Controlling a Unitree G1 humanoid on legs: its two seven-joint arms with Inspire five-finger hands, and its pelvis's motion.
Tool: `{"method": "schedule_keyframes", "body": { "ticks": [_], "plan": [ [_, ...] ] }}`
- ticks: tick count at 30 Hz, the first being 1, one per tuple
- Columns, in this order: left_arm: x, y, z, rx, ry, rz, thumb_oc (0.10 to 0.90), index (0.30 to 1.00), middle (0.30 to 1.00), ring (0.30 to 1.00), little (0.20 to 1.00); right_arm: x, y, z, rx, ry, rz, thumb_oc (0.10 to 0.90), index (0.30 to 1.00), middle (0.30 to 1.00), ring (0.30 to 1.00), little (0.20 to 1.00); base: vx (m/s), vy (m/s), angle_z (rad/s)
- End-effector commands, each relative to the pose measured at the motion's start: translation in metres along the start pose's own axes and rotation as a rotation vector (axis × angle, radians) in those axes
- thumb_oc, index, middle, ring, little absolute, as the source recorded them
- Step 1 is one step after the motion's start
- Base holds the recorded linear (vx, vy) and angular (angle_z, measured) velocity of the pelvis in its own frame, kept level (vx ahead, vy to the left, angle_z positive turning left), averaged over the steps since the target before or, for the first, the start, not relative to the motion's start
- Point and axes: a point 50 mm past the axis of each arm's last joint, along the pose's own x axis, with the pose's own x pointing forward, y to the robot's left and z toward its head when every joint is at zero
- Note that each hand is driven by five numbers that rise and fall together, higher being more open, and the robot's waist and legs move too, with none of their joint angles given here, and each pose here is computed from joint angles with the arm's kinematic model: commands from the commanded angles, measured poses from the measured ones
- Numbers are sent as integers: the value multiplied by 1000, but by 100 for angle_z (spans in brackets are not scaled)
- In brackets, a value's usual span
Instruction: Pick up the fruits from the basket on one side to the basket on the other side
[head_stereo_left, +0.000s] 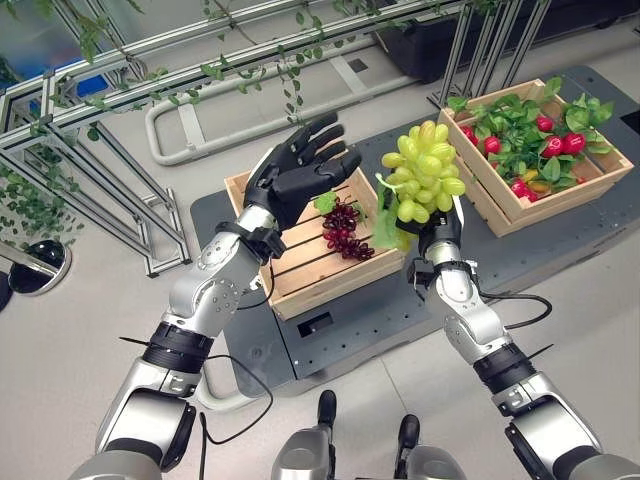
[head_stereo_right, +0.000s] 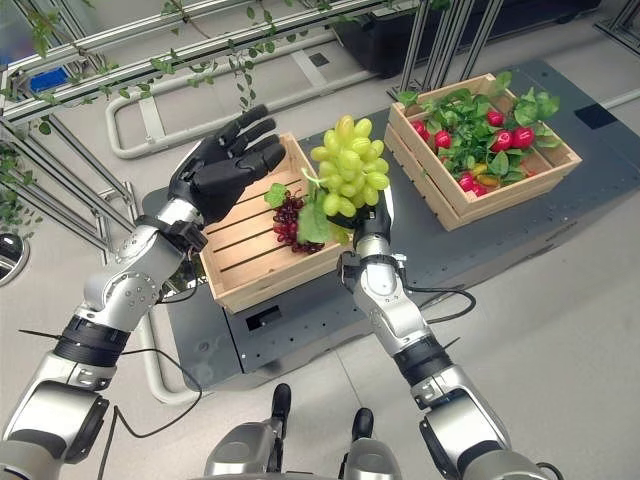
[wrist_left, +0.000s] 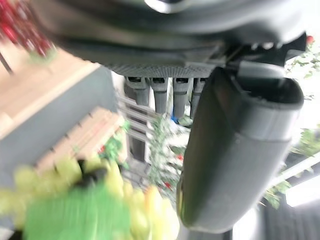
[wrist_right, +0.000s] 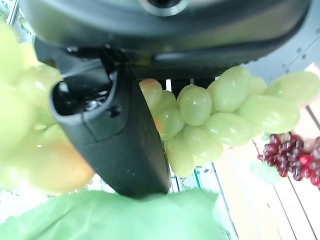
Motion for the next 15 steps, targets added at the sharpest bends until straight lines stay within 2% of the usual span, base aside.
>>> {"method": "schedule_keyframes", "body": {
  "ticks": [1, 11, 15],
  "plan": [
    [-5, 20, -16, -48, -78, 115, 800, 900, 900, 900, 900, -13, 1, 21, 67, -233, 13, 400, 300, 300, 300, 300, -4, 2, -4],
    [-21, 32, -23, 66, -119, 158, 800, 900, 900, 900, 900, -25, -23, 27, 11, -310, -23, 400, 300, 300, 300, 300, 2, -3, -13],
    [-35, 37, -35, 26, -142, 225, 800, 900, 900, 900, 900, -33, -37, 27, 15, -324, -49, 400, 300, 300, 300, 300, 18, -21, -17]
  ]
}}
